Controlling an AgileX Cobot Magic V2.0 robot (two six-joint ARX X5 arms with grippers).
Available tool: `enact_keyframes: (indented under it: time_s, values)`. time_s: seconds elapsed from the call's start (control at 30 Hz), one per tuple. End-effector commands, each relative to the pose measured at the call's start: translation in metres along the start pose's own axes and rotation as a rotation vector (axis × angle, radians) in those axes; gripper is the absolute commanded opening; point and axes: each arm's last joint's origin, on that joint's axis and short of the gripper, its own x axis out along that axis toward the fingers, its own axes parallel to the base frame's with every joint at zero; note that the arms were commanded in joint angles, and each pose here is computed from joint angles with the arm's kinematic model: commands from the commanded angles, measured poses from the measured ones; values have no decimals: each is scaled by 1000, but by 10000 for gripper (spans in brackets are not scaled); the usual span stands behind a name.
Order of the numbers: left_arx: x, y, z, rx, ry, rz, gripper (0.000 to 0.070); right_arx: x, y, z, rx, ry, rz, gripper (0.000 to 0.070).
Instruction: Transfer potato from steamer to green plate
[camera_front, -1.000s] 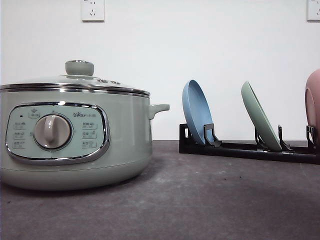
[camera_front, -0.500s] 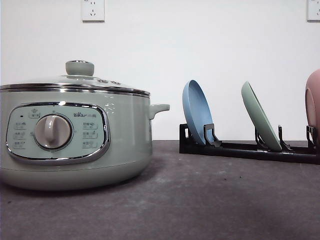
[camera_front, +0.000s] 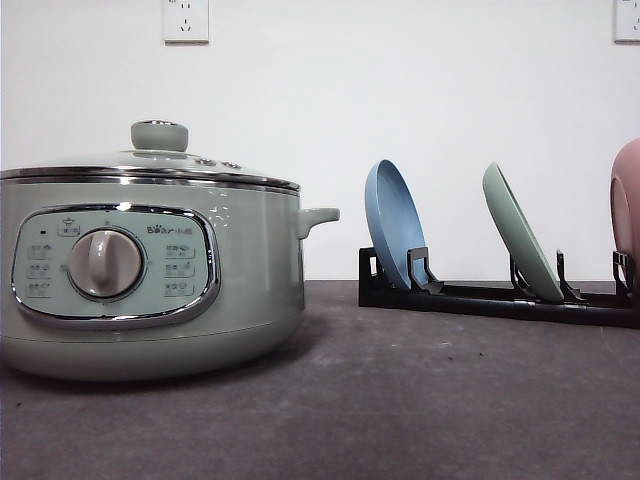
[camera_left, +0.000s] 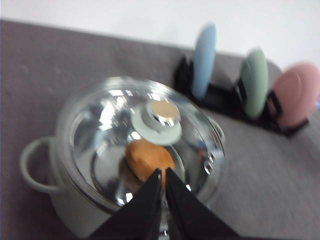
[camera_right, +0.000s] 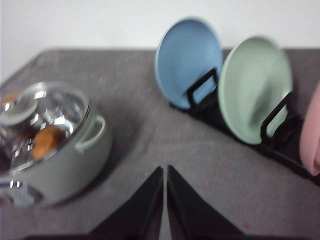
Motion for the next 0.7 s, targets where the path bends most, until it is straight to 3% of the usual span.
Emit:
enact_keyframes:
  time_s: [0.0, 0.27, 0.33, 0.47, 0.5, 0.57, 0.67]
  values:
    - [-1, -3, 6, 75, 17, -19, 2, 0, 1, 7, -61, 24, 18, 0]
    - [3, -8, 7, 129, 75, -61, 8, 6, -1, 13, -60, 99, 23, 0]
    - [3, -8, 7, 128, 75, -61, 80, 6, -1, 13, -60, 98, 23, 52]
    - [3, -8, 7, 128, 75, -61, 400, 6, -1, 13, -53, 98, 22, 403]
    - [3, -8, 7, 128, 75, -61, 468, 6, -1, 13, -52, 98, 22, 454]
    - [3, -8, 7, 128, 75, -61, 537, 6, -1, 13, -52, 98, 19, 472]
    - [3, -8, 7, 128, 75, -61, 556, 6, -1, 13, -51, 98, 16, 472]
